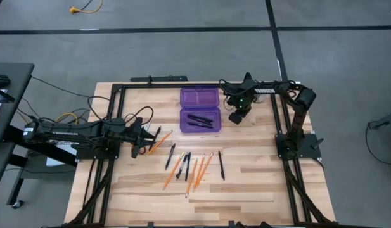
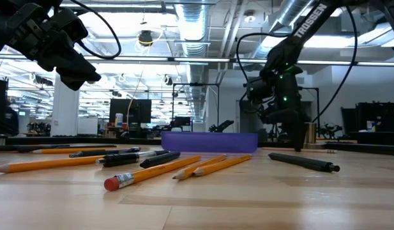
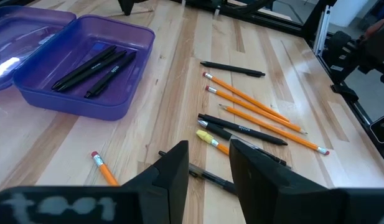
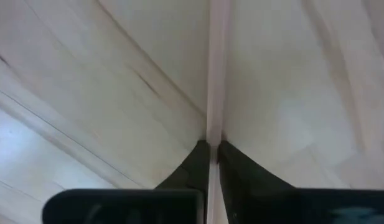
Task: Pick & place school supplies into a supply box
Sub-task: Put the light pink pencil into the purple supply box
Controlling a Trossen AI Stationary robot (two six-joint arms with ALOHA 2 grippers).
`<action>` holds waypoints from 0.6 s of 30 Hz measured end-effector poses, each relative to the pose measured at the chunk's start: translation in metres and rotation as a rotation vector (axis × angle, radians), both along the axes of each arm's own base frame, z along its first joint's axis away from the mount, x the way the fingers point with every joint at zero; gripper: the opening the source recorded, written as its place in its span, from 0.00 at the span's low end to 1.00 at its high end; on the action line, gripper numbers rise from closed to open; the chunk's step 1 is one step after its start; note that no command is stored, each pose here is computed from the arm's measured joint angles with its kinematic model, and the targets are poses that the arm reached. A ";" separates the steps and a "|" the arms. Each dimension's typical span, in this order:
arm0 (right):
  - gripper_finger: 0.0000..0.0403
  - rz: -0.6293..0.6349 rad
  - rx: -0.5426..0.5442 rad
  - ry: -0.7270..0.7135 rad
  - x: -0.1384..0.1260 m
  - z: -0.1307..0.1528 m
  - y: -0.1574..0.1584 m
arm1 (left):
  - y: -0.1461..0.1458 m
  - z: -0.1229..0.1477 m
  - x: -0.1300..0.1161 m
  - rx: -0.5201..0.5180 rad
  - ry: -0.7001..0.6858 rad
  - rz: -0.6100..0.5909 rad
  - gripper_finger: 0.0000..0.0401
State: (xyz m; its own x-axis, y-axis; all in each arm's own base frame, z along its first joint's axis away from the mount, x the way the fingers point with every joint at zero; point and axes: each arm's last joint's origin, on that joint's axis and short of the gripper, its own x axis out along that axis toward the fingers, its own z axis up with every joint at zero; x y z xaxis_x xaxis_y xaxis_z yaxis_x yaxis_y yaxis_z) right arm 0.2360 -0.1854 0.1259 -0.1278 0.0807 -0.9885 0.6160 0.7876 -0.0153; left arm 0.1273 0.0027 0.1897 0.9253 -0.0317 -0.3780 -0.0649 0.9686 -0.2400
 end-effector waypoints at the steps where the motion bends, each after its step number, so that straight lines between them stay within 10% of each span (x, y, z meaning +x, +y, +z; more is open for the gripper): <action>1: 0.03 0.004 -0.006 -0.005 0.001 0.001 0.001 | 0.000 0.000 0.000 0.000 0.000 0.000 0.26; 18: 0.00 0.031 -0.096 -0.378 0.005 0.071 0.015 | 0.000 -0.001 0.000 0.002 0.014 0.003 0.26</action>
State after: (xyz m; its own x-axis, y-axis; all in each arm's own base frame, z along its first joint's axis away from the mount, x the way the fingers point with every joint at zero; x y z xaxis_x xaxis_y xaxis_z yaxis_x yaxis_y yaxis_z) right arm 0.2410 -0.1709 0.1970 0.2460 -0.0122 -0.9692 0.5678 0.8122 0.1339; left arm 0.1268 0.0028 0.1885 0.9201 -0.0283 -0.3907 -0.0709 0.9689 -0.2371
